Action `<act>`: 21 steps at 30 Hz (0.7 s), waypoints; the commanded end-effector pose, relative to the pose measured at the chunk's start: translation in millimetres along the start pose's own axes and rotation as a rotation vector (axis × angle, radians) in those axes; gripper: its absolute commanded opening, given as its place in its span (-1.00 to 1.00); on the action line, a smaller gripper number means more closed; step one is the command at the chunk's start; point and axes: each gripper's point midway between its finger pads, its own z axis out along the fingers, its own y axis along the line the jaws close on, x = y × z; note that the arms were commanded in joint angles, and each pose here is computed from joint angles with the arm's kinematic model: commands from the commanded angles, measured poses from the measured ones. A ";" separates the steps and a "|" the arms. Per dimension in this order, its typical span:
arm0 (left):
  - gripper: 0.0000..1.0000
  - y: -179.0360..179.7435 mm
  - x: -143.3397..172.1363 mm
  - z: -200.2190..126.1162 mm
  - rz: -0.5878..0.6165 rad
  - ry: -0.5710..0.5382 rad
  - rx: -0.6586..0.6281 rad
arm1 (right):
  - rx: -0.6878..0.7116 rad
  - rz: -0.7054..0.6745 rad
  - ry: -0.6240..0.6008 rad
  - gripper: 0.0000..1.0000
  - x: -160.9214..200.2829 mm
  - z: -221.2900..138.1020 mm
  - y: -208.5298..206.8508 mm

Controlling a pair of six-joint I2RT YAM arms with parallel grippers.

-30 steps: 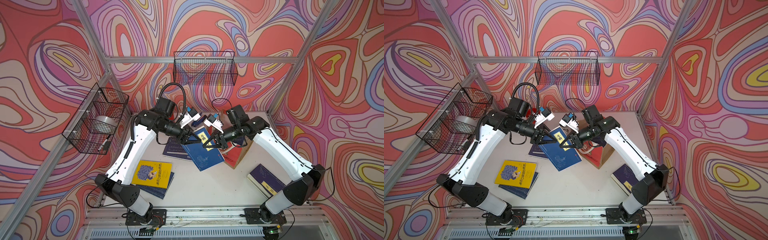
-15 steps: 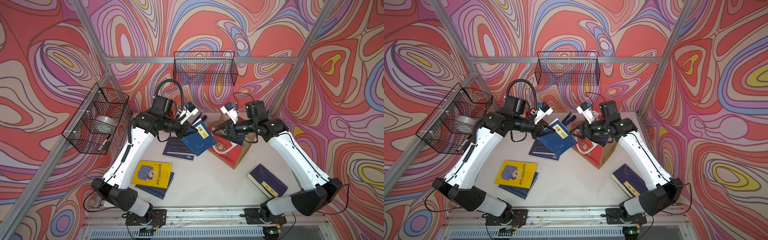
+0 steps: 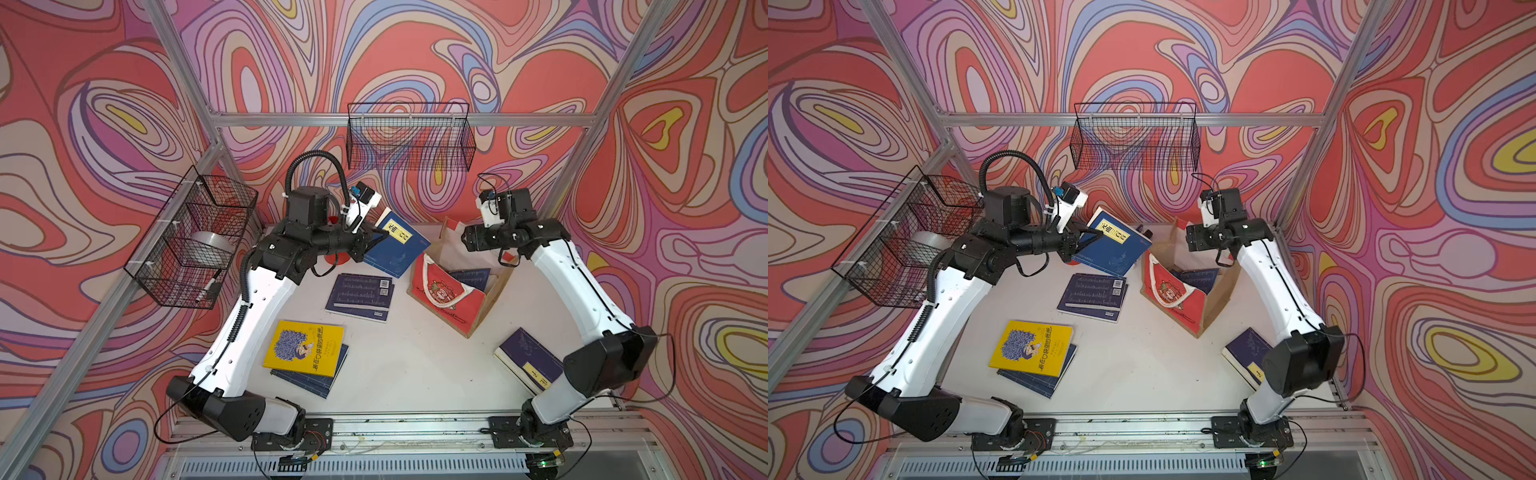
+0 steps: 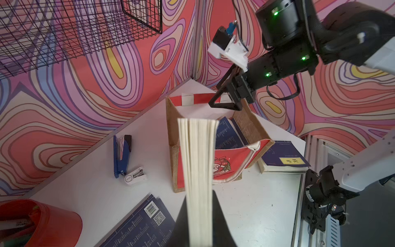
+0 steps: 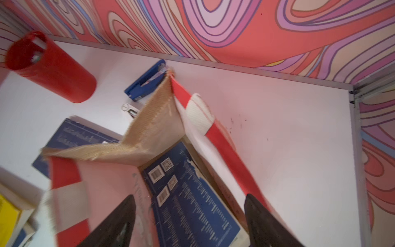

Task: Put the books into the canvas bag
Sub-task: Pick up the canvas bag from the center of the board.

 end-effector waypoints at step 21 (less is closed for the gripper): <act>-1.00 -12.1 -35.7 -20.7 -0.108 -0.215 0.131 | -0.159 -0.144 0.071 -1.00 3.2 17.9 -2.9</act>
